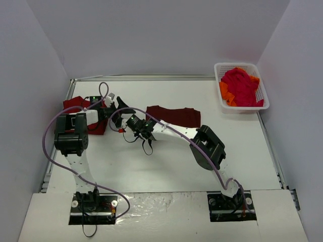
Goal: Fold and stack the t-shirts
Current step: Put the neatly folded tshirt into the corner of the board with the left arm
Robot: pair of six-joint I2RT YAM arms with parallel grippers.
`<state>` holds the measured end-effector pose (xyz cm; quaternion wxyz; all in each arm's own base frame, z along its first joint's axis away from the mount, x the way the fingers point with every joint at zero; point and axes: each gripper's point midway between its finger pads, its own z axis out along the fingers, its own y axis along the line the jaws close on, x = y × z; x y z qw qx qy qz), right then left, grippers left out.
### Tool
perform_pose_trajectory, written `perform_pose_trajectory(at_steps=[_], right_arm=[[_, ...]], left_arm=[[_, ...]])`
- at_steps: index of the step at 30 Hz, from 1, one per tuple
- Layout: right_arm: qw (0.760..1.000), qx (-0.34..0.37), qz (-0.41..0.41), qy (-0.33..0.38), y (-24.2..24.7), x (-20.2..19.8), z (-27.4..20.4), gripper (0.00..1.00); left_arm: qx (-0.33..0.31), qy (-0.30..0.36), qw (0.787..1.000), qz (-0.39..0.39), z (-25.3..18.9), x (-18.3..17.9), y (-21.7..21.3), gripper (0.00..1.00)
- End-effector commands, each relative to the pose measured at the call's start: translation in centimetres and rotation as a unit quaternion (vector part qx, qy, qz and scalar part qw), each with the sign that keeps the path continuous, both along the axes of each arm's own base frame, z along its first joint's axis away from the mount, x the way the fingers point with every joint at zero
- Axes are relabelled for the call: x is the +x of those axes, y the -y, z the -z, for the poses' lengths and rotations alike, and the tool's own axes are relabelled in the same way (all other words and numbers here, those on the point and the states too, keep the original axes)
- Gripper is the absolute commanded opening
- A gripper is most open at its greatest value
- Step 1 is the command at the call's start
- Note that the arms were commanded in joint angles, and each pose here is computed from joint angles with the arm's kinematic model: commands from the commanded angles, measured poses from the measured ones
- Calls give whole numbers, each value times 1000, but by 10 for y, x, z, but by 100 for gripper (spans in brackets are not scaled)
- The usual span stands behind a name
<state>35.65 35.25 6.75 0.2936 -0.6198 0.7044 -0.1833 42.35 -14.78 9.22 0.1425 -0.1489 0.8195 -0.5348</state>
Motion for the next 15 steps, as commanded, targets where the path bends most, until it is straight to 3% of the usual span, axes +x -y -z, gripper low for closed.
perform_pose_trajectory(at_steps=[1,15], right_arm=[[999,29,16,25,1,7,-39,0],[998,42,26,44,-4,21,-59,0]], left_arm=[[-9,32,999,-3,-18,16,12,97],[-40,-9,998,40,7,2,71,94]])
